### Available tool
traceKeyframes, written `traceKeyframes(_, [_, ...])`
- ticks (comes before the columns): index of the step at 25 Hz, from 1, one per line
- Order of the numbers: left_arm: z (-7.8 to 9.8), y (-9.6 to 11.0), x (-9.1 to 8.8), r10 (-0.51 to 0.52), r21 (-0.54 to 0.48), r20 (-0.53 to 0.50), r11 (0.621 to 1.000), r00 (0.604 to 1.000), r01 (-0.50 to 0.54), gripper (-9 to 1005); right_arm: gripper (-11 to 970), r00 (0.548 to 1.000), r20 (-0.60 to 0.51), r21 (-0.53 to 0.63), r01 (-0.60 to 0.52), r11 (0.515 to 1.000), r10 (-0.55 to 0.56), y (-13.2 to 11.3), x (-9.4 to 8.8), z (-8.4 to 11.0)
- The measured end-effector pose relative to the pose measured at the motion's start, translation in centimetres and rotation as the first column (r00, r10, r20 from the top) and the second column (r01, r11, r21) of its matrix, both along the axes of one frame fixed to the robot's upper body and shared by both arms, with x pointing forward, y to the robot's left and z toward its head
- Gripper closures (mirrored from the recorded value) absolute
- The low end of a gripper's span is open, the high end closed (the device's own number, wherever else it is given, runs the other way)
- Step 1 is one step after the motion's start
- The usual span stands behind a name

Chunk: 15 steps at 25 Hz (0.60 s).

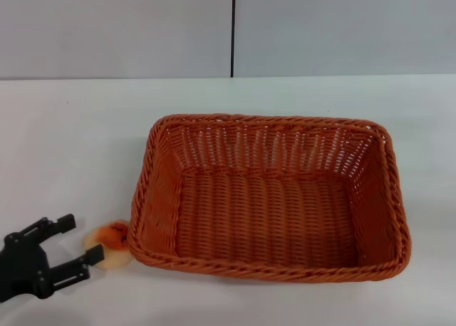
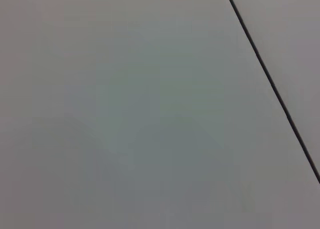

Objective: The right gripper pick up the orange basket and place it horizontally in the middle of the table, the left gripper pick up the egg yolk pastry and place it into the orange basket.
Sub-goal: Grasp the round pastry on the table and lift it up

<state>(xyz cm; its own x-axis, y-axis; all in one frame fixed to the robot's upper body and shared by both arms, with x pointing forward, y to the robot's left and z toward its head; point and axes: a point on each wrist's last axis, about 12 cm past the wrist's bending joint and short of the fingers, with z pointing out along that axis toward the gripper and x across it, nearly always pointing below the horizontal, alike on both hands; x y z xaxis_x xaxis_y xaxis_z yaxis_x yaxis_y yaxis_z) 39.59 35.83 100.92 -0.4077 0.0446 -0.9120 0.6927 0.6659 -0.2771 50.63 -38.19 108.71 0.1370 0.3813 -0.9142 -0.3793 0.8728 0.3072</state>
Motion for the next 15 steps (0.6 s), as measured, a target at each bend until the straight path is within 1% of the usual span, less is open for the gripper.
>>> traceKeyframes(10, [-0.4, -1.3, 0.7, -0.030, -0.005, -0.014, 1.000, 0.999, 0.030, 163, 554, 1.000, -0.009, -0.020, 0.018, 1.000, -0.018, 0.1, 0.3, -0.2])
traceKeyframes(15, [-0.6, -1.5, 1.0, -0.039, 0.004, -0.020, 0.999, 0.999, 0.039, 166, 555, 1.000, -0.010, -0.034, 0.025, 0.999, -0.025, 0.1, 0.3, -0.4])
